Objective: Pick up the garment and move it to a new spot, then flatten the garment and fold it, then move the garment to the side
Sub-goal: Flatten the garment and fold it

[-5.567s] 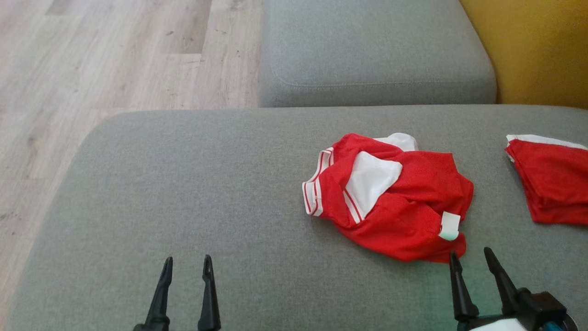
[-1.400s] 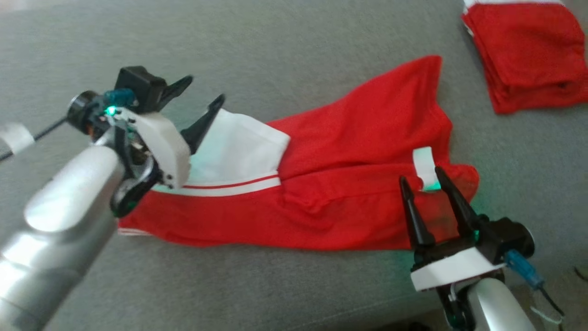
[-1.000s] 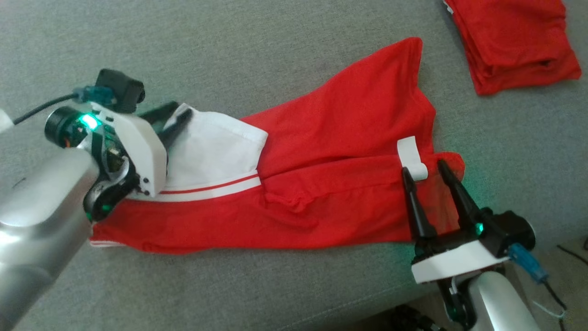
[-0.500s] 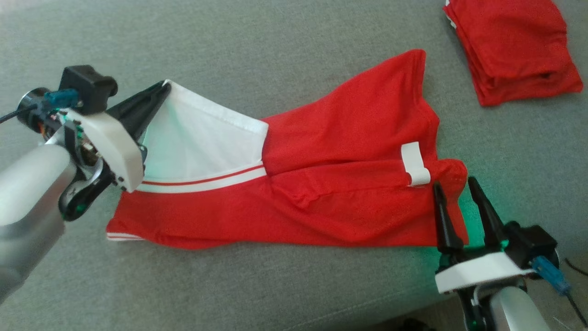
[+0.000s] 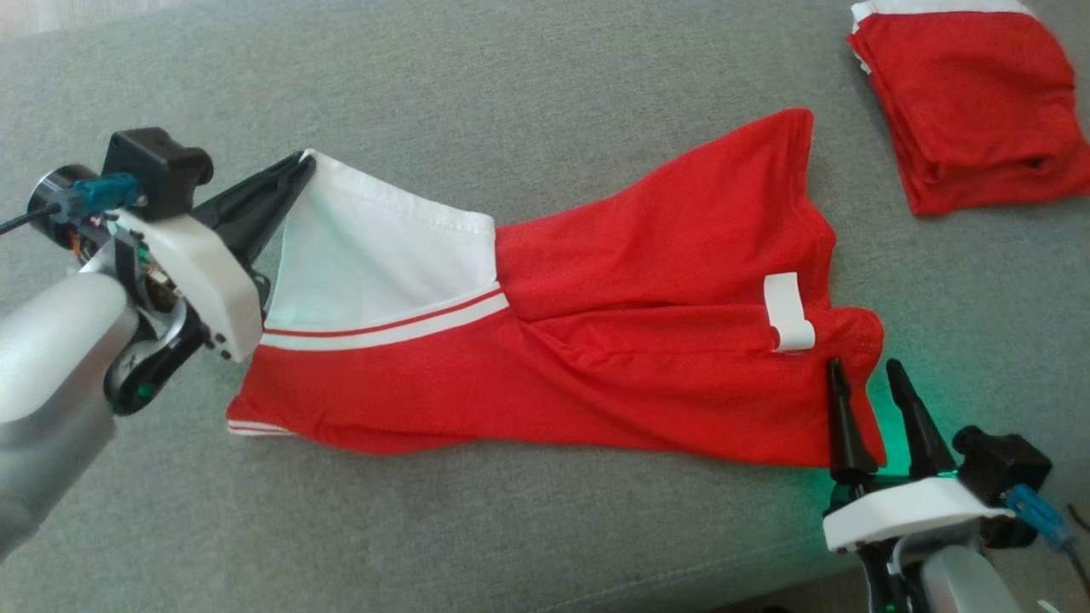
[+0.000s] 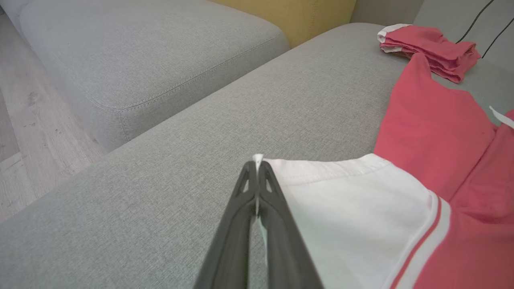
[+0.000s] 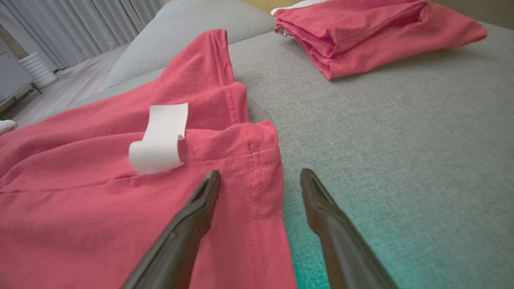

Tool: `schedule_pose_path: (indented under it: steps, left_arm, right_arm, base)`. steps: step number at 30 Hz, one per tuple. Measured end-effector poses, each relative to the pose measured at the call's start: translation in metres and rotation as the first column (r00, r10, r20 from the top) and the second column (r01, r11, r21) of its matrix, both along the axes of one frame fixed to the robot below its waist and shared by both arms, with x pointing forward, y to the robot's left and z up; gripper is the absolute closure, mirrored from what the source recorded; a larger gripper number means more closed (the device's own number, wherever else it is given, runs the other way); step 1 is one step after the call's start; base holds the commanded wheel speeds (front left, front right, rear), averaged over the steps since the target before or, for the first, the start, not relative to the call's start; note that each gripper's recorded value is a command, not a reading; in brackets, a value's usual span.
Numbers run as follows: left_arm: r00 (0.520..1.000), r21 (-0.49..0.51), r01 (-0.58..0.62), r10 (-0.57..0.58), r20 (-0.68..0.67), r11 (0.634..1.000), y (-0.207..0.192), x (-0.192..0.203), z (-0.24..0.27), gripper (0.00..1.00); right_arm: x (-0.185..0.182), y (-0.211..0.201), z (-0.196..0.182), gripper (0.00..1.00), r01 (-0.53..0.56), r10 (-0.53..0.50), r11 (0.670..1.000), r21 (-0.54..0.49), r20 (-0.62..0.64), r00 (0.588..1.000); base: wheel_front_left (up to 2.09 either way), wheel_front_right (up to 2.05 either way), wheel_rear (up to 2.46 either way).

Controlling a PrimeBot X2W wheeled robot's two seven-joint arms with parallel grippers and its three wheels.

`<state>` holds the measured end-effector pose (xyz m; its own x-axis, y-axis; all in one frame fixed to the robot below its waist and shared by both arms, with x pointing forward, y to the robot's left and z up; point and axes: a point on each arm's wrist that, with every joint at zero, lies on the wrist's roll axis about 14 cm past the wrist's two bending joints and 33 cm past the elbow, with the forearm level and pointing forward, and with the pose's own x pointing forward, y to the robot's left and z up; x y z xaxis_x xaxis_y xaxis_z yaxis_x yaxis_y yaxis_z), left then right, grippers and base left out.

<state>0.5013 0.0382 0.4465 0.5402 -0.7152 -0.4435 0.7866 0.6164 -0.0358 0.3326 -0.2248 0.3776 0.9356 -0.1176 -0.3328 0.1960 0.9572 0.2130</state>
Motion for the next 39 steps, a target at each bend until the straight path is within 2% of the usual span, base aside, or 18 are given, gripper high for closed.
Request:
schedule_pose_path:
  steps: [2, 4, 6, 7, 8, 9, 10, 14, 17, 20, 24, 26, 30, 33, 35, 37, 39]
  left_arm:
    - [1.000, 0.001, -0.003, 0.003, -0.002, 1.000, 0.002, 0.000, -0.001, 1.00]
    - [1.000, 0.001, -0.006, 0.006, -0.006, 1.000, 0.003, 0.000, -0.002, 1.00]
    - [1.000, 0.001, -0.010, 0.010, -0.010, 1.000, 0.004, 0.000, -0.003, 1.00]
    - [1.000, 0.000, -0.013, 0.013, -0.013, 1.000, 0.005, 0.000, -0.003, 1.00]
    - [1.000, 0.001, -0.014, 0.014, -0.013, 1.000, 0.006, 0.000, -0.004, 1.00]
    - [1.000, 0.002, -0.016, 0.016, -0.013, 1.000, 0.007, 0.000, -0.004, 1.00]
    - [1.000, 0.005, -0.018, 0.018, -0.013, 1.000, 0.008, 0.000, -0.004, 1.00]
    - [1.000, 0.000, -0.023, 0.023, 0.004, 1.000, 0.011, -0.002, 0.002, 1.00]
    - [0.998, -0.031, -0.026, 0.028, 0.051, 0.999, 0.011, -0.003, 0.017, 1.00]
    - [0.985, -0.080, -0.004, 0.018, 0.170, 0.997, 0.007, -0.004, 0.048, 1.00]
    - [0.930, -0.140, 0.034, 0.020, 0.366, 0.990, 0.005, -0.013, 0.106, 1.00]
    - [0.886, -0.161, 0.057, 0.024, 0.463, 0.985, 0.005, -0.022, 0.140, 1.00]
    - [0.770, -0.195, 0.108, 0.042, 0.636, 0.975, 0.004, -0.050, 0.212, 1.00]
    - [0.654, -0.221, 0.153, 0.069, 0.753, 0.963, 0.006, -0.078, 0.269, 1.00]
    - [0.582, -0.228, 0.173, 0.088, 0.809, 0.958, 0.010, -0.094, 0.301, 1.00]
    - [0.519, -0.232, 0.197, 0.099, 0.849, 0.953, 0.012, -0.106, 0.330, 1.00]
    - [0.477, -0.226, 0.207, 0.103, 0.873, 0.952, 0.014, -0.112, 0.353, 1.00]
  right_arm:
    - [0.000, -0.001, -0.002, 0.12, 0.001, -0.001, 1.000, 0.003, -0.005, 1.000]
    - [0.003, -0.002, -0.001, 0.10, 0.002, -0.002, 1.000, 0.008, -0.002, 1.000]
    - [0.009, -0.002, 0.001, 0.16, 0.000, 0.000, 1.000, 0.007, 0.010, 1.000]
    - [0.012, -0.002, 0.003, 0.30, -0.004, 0.004, 1.000, 0.006, 0.016, 1.000]
    - [0.014, -0.002, 0.004, 0.51, -0.006, 0.006, 1.000, 0.005, 0.022, 1.000]
    - [0.016, -0.002, 0.005, 0.62, -0.009, 0.009, 1.000, 0.004, 0.026, 1.000]
    - [0.016, -0.001, 0.005, 1.00, -0.012, 0.012, 1.000, 0.004, 0.026, 1.000]
    - [0.016, 0.001, 0.006, 1.00, -0.023, 0.023, 1.000, 0.004, 0.029, 0.999]
    - [0.018, -0.006, 0.021, 1.00, -0.008, 0.009, 1.000, -0.017, 0.077, 0.997]
    - [0.024, -0.015, 0.057, 1.00, 0.013, -0.003, 0.999, -0.049, 0.190, 0.982]
    - [0.022, -0.030, 0.114, 1.00, 0.040, -0.001, 0.994, -0.103, 0.352, 0.936]
    - [0.019, -0.039, 0.146, 1.00, 0.041, 0.033, 0.986, -0.161, 0.430, 0.902]
    - [0.007, -0.050, 0.218, 1.00, 0.064, 0.116, 0.958, -0.278, 0.584, 0.803]
    - [-0.003, -0.058, 0.268, 1.00, 0.087, 0.190, 0.923, -0.374, 0.643, 0.742]
    - [-0.004, -0.060, 0.309, 1.00, 0.111, 0.237, 0.901, -0.419, 0.690, 0.684]
    - [0.003, -0.057, 0.348, 1.00, 0.128, 0.296, 0.873, -0.471, 0.719, 0.629]
    - [0.012, -0.051, 0.381, 1.00, 0.137, 0.344, 0.852, -0.505, 0.738, 0.581]
  base:
    - [0.00, 0.00, 0.00]
    - [0.00, 0.00, 0.00]
    - [0.00, 0.00, 0.00]
    - [0.00, 0.00, 0.00]
    - [0.00, 0.00, 0.00]
    - [0.00, 0.00, 0.00]
    - [0.00, 0.00, 0.00]
    - [0.00, 0.00, 0.00]
    - [0.00, 0.00, 0.00]
    - [0.00, 0.00, 0.00]
    - [0.00, 0.00, 0.00]
    - [0.00, 0.00, 0.00]
    - [0.00, 0.00, 0.00]
    - [0.00, 0.00, 0.00]
    - [0.00, 0.00, 0.00]
    - [0.00, 0.00, 0.00]
    - [0.00, 0.00, 0.00]
